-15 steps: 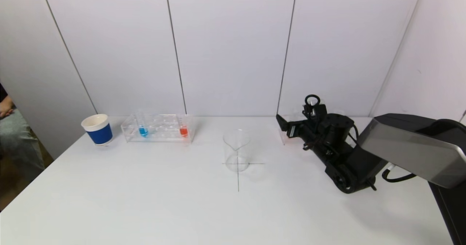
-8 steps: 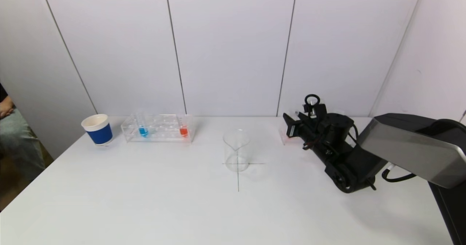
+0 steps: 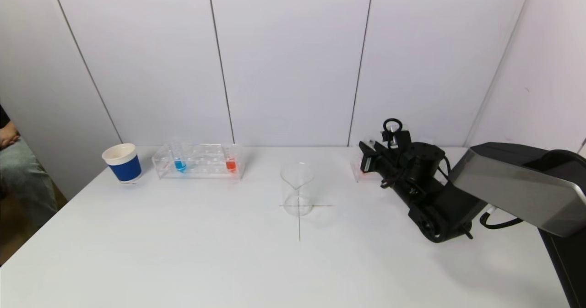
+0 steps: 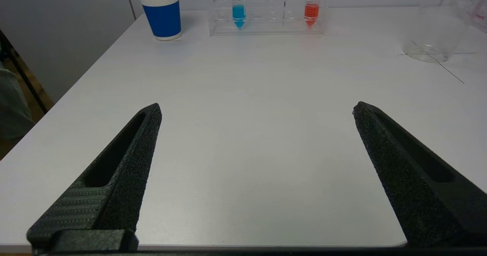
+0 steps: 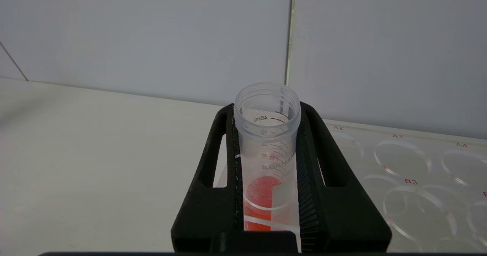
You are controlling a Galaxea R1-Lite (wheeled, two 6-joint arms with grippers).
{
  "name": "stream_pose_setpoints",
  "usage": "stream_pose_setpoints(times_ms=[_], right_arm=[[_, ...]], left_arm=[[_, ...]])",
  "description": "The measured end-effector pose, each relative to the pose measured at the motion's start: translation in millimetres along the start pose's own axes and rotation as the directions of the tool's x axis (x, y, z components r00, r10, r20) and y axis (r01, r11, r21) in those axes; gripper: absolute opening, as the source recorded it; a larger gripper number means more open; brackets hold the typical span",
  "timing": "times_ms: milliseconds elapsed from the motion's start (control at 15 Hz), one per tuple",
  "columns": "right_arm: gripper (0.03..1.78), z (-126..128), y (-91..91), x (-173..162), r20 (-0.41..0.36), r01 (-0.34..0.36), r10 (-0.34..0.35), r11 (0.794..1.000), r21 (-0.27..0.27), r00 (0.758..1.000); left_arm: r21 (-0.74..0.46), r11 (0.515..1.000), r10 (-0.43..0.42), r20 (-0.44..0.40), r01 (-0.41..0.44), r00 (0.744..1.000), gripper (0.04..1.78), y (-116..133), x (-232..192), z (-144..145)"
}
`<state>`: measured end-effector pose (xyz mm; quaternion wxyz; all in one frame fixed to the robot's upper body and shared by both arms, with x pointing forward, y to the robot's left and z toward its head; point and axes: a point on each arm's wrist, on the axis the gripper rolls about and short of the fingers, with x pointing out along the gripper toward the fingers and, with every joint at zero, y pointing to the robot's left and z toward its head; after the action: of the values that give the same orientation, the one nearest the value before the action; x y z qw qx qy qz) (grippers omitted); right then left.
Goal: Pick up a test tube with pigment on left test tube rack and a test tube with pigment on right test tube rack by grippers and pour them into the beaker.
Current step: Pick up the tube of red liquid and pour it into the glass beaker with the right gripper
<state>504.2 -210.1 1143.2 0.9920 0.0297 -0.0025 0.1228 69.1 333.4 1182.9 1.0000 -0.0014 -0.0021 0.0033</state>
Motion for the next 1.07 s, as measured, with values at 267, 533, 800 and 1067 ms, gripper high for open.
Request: stream_pose_setpoints(times_ms=[267,533,800,1067], right_arm=[[0.46,0,0.2,0,0.001,-0.001,0.001,1.000,0.000,1.000],[0.46,5,0.0,0,0.013,0.001,-0.001,1.000,0.001,1.000],[0.46,14,0.1,0,0.031,0.003,-0.003,1.000,0.001,1.000],[0.46,28,-0.3,-1,0.050,0.005,-0.005,1.000,0.001,0.999]], left_arm=[[0.000,1.000,0.000,0.000,0.000,1.000,1.76,0,0,0],[0.000,1.000,0.000,0.000,0.000,1.000,1.76,0,0,0],[0.000,1.000,0.000,0.000,0.000,1.000,1.76,0,0,0],[0.000,1.000,0.000,0.000,0.000,1.000,1.76,0,0,0]])
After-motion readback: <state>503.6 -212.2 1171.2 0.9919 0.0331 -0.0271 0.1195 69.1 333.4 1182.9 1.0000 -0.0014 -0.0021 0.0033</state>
